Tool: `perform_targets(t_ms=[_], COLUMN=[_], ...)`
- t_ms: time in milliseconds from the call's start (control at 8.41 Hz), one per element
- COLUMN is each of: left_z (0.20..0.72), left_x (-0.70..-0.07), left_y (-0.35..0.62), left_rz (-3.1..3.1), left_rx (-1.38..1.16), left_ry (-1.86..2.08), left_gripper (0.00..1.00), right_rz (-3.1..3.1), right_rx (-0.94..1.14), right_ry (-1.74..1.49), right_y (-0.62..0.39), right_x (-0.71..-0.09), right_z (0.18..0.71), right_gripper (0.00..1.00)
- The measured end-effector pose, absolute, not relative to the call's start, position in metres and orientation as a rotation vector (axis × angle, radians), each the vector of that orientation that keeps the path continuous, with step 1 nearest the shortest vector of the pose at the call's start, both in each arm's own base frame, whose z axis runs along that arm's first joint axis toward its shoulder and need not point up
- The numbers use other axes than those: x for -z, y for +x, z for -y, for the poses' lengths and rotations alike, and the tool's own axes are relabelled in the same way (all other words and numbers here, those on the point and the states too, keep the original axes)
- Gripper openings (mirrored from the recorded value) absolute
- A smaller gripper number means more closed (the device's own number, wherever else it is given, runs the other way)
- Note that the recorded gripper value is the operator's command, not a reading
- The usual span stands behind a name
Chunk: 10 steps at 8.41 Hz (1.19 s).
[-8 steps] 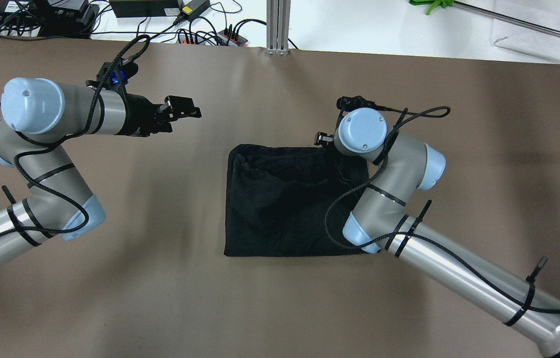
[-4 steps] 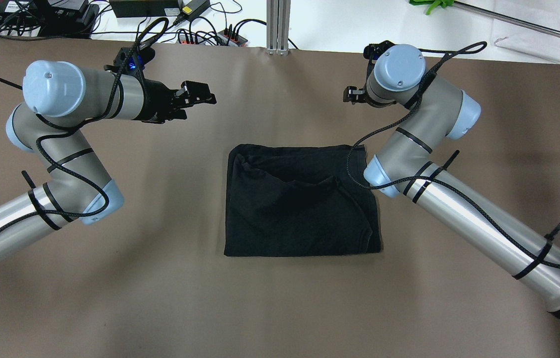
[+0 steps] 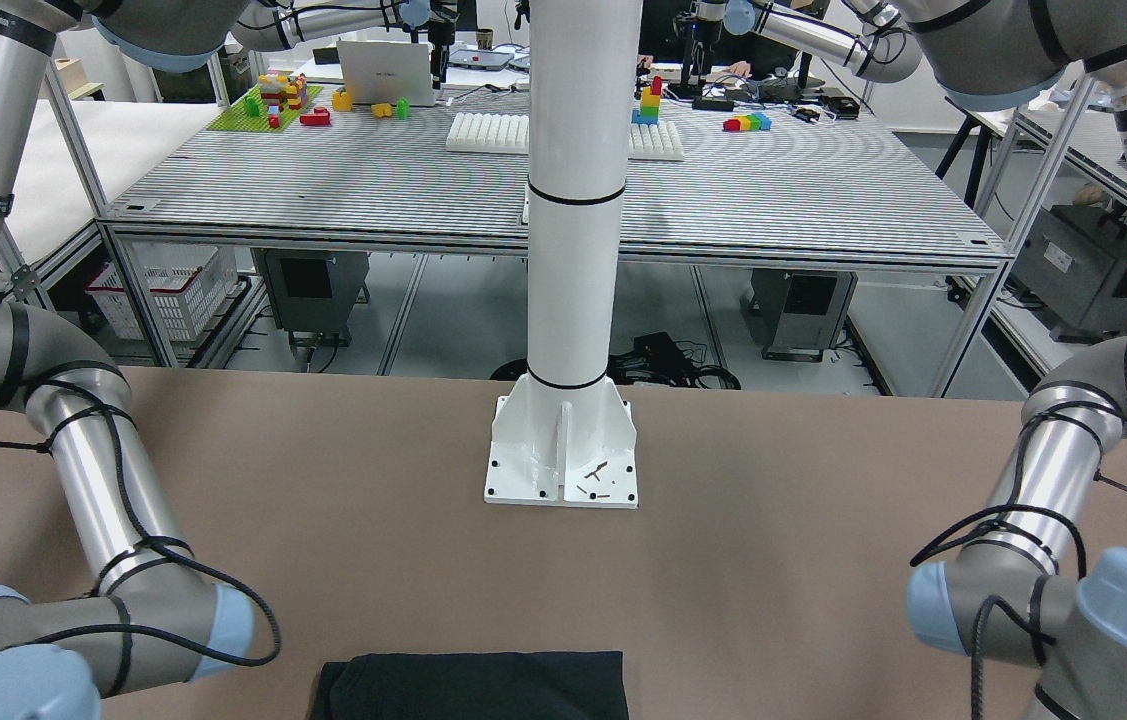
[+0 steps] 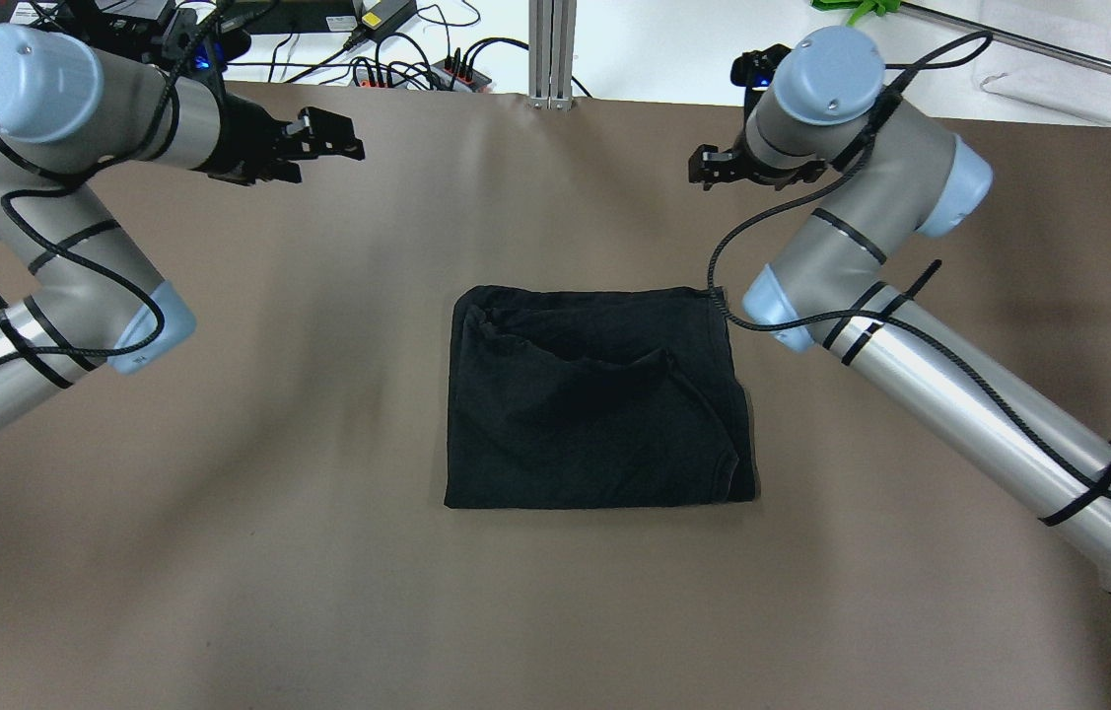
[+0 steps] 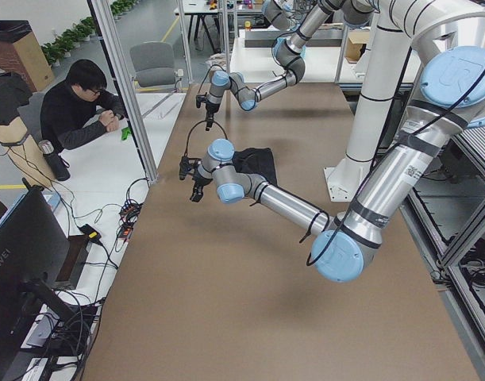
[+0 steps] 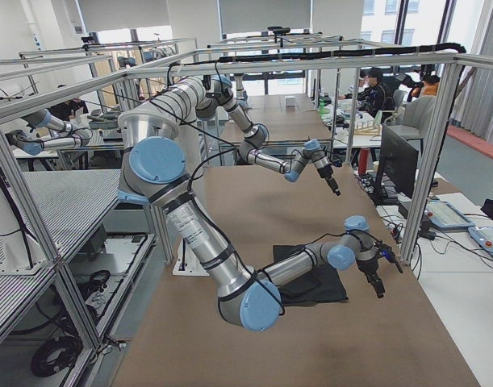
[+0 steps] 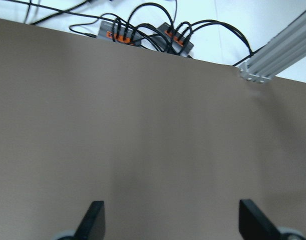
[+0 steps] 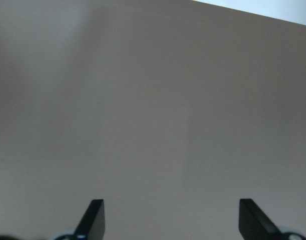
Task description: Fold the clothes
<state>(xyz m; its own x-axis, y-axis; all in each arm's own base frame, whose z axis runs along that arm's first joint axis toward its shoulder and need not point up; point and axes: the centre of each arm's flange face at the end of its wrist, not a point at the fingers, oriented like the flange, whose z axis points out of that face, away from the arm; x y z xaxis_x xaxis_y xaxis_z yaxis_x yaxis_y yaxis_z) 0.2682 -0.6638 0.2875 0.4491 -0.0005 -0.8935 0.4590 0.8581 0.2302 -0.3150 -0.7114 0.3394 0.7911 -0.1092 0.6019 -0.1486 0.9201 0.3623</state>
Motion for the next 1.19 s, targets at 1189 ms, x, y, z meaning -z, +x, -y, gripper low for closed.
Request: perform_targets(t_ms=[1189], left_z=[0.641], left_x=[-0.498], left_y=[-0.049], left_rz=[-0.315], left_rx=[0.046], left_ry=[0.640], left_gripper=[0.94], right_rz=[0.317], right_rx=[0.351], right_ry=[0.331], right_y=[0.039], right_x=[-0.511], right_z=[0.613], right_gripper=[0.94])
